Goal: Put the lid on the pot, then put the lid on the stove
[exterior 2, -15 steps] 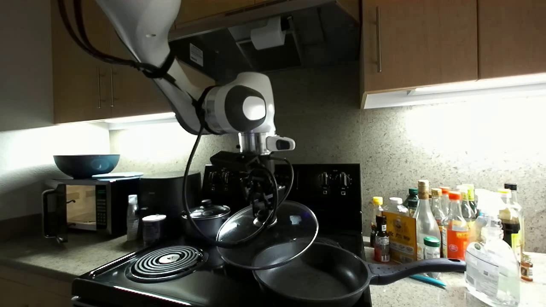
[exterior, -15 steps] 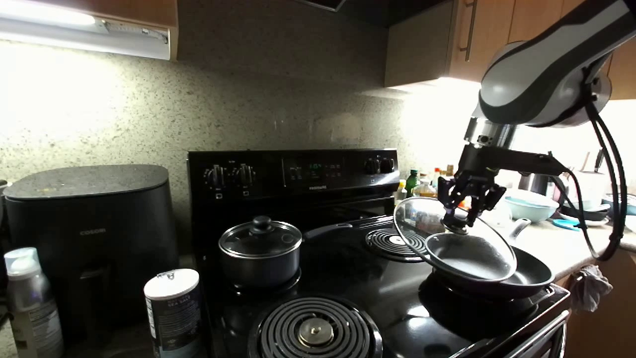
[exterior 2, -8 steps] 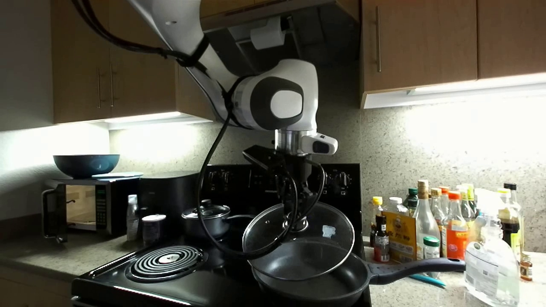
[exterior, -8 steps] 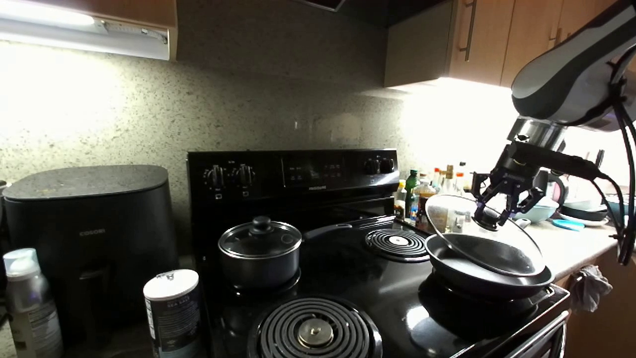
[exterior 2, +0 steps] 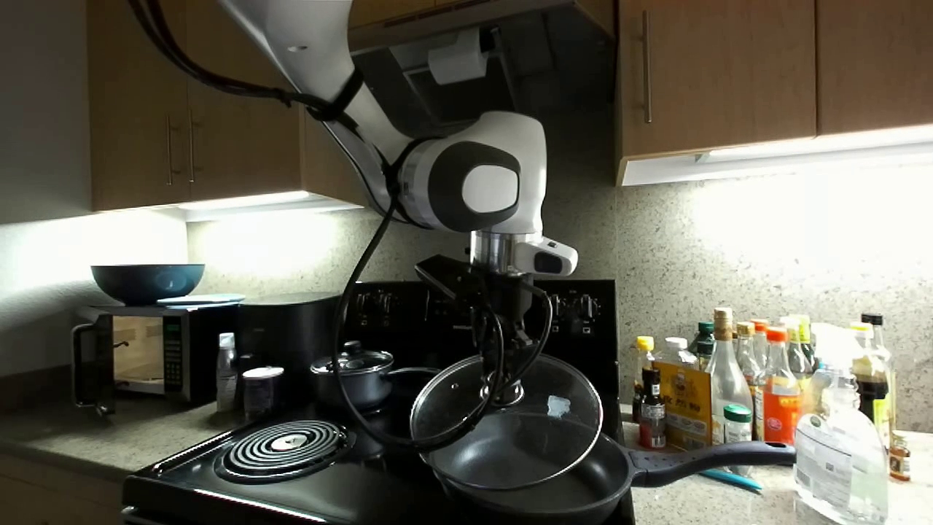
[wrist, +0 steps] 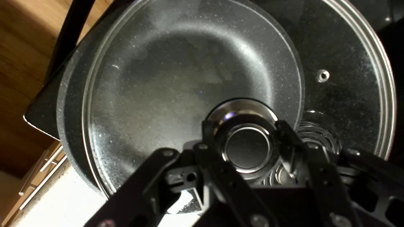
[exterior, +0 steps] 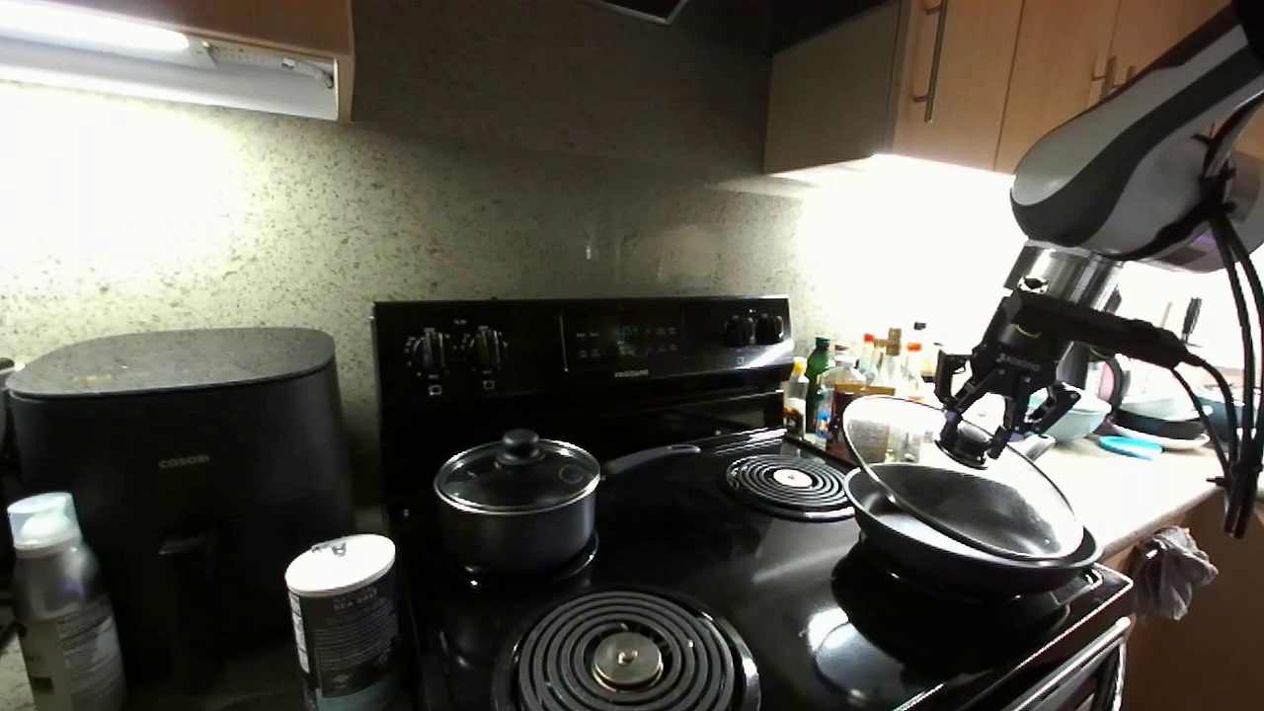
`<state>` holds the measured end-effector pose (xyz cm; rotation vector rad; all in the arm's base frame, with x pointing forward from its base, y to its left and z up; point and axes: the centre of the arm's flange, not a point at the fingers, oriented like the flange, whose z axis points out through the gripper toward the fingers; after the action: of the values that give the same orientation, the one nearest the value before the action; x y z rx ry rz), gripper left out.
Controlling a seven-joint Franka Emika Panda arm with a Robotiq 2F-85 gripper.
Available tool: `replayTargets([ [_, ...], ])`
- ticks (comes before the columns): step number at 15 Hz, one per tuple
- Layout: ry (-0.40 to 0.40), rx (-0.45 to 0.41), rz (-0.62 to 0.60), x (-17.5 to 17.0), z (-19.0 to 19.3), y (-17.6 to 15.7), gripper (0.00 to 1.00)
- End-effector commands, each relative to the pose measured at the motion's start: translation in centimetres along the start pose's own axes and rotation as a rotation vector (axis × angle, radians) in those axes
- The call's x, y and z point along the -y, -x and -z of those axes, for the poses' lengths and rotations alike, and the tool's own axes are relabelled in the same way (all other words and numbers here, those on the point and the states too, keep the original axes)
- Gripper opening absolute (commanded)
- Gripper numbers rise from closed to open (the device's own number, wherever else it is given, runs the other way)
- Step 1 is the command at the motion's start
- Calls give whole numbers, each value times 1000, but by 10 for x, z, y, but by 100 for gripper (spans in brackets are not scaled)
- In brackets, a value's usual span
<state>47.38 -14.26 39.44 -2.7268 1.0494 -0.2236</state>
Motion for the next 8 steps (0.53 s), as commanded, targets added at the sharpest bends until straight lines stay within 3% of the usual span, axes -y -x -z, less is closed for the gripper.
replayTargets([
  [1, -30, -41, -50, -2, 9, -8, 25],
  [8, -17, -39, -192, -36, 13, -27, 25],
])
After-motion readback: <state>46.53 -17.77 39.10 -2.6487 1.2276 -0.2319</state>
